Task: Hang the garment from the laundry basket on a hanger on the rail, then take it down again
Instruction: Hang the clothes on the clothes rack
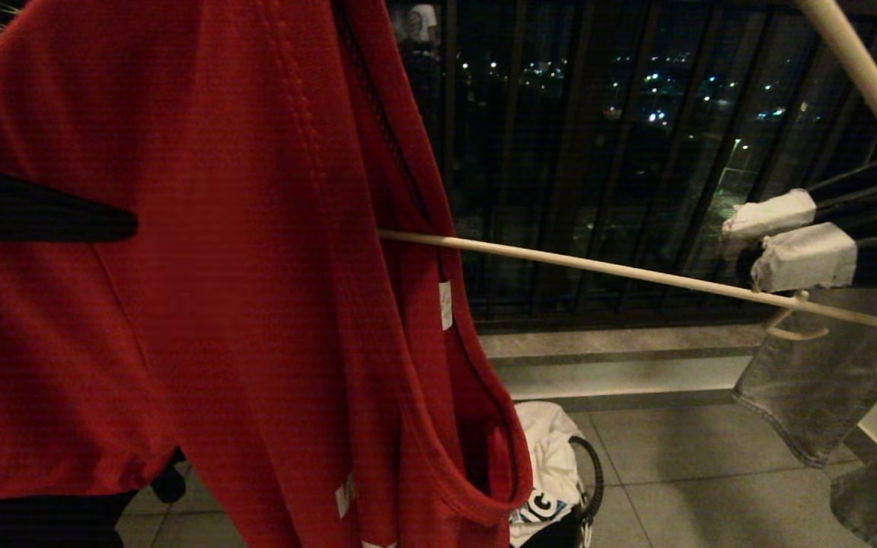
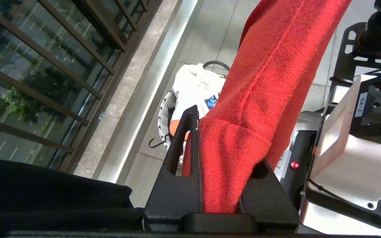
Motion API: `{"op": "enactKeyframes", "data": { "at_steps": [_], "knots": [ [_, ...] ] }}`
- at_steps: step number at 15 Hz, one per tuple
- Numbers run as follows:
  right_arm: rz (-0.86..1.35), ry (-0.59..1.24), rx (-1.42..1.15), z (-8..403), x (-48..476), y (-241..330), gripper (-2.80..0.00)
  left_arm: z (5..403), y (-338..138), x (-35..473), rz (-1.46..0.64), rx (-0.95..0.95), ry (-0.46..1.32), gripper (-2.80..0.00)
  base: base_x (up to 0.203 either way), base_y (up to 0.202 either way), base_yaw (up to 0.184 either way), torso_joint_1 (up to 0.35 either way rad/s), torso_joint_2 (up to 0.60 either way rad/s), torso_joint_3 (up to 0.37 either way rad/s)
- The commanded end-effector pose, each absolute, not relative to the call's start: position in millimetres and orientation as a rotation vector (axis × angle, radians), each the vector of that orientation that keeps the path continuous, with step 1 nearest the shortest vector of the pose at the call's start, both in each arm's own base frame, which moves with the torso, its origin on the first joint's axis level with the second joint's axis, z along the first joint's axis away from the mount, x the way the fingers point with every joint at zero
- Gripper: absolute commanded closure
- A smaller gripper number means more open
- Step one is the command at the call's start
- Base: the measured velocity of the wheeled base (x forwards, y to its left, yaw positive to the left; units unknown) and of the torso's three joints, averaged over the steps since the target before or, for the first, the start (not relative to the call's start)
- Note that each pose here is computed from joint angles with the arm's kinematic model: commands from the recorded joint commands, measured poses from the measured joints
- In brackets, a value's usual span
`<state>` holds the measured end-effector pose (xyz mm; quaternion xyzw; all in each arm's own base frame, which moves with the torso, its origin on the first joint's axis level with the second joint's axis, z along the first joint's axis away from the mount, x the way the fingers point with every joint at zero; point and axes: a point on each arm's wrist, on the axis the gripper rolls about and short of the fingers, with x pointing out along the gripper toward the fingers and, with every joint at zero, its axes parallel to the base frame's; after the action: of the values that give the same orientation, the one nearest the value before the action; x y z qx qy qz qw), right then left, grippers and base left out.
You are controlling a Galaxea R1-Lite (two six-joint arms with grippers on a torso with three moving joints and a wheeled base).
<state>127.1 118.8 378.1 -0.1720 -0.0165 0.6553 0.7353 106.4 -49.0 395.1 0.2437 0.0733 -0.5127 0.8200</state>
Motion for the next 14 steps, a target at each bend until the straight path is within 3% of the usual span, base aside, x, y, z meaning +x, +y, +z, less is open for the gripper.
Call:
{"op": "enactKeyframes", "data": {
  "at_steps": [1, 5, 6, 7, 14],
  "knots": [
    [1.443, -0.04, -0.378, 379.3, 127.7, 119.4, 0.0, 395.4, -48.6, 104.9, -1.096, 0.522, 0.153, 0.0, 0.0, 0.0, 0.0, 0.0, 0.0, 0.0],
    [1.445, -0.04, -0.38, 378.9, 126.8, 119.1, 0.0, 396.3, -48.3, 102.2, -1.099, 0.522, 0.146, 0.0, 0.0, 0.0, 0.0, 0.0, 0.0, 0.0],
    [1.446, -0.037, -0.379, 378.3, 127.3, 119.4, -0.84, 396.4, -48.4, 102.0, -1.101, 0.522, 0.145, 0.0, 0.0, 0.0, 0.0, 0.0, 0.0, 0.0],
    [1.448, -0.034, -0.378, 377.9, 127.4, 119.5, -2.8, 397.0, -48.3, 101.8, -1.098, 0.519, 0.144, 0.0, 0.0, 0.0, 0.0, 0.0, 0.0, 0.0],
    [1.447, -0.011, -0.362, 376.2, 130.8, 121.9, -2.8, 394.2, -47.8, 100.9, -1.099, 0.515, 0.156, 0.0, 0.0, 0.0, 0.0, 0.0, 0.0, 0.0]
  ]
}}
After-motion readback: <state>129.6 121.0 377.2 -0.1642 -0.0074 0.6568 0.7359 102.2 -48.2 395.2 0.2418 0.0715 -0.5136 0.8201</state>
